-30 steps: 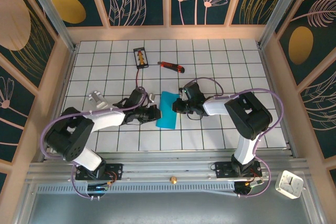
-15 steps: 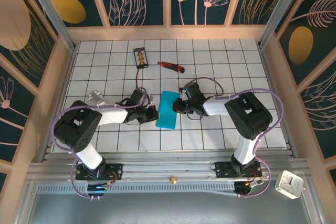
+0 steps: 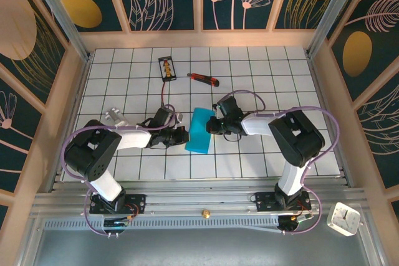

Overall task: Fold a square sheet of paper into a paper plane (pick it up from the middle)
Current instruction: First fold in half a square sheet of paper at the center of the table.

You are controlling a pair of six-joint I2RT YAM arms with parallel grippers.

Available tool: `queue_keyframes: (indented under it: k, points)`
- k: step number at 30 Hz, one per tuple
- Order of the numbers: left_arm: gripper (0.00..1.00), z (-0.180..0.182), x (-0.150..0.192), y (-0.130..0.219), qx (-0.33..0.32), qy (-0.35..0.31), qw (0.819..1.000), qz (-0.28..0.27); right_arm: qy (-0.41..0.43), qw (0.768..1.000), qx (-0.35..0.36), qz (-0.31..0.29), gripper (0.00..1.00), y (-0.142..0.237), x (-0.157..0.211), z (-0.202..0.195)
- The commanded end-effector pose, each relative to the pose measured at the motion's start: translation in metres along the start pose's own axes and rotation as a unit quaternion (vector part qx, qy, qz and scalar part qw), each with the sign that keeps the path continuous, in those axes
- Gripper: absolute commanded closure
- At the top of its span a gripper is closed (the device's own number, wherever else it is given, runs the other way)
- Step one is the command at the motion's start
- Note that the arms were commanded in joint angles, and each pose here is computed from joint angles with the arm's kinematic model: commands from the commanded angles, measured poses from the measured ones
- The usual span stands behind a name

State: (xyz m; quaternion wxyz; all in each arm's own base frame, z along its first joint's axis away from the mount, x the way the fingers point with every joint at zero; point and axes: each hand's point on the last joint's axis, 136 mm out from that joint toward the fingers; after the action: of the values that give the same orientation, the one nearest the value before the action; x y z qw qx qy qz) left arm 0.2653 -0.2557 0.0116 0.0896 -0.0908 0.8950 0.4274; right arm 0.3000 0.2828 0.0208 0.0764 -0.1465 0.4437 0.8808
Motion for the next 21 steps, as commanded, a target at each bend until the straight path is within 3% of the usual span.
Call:
queue_keyframes:
  k: [1, 9, 21]
  points:
    - [1.0, 0.054, 0.039, -0.003, -0.093, 0.012, 0.994, 0.056, 0.017, 0.999, -0.026, -0.01, 0.98, 0.02, -0.013, 0.019]
    - [1.0, 0.063, 0.046, -0.007, -0.106, 0.004, 0.992, 0.073, 0.016, 0.992, -0.128, 0.01, 0.97, 0.005, -0.014, 0.072]
    - [1.0, 0.073, 0.048, -0.008, -0.132, -0.009, 0.988, 0.082, 0.0, 0.992, -0.114, 0.052, 1.0, -0.042, -0.006, 0.072]
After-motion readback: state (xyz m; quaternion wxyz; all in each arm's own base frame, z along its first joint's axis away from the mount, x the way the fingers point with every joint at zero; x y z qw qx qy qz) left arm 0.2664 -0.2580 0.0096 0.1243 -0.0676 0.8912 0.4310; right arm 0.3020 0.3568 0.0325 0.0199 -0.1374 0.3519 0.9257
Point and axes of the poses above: each hand's point on the last joint's axis, 136 mm out from that joint toward the fingers, its own y axis back along the fingers, its own z axis along the line the jaws close on, x = y × z
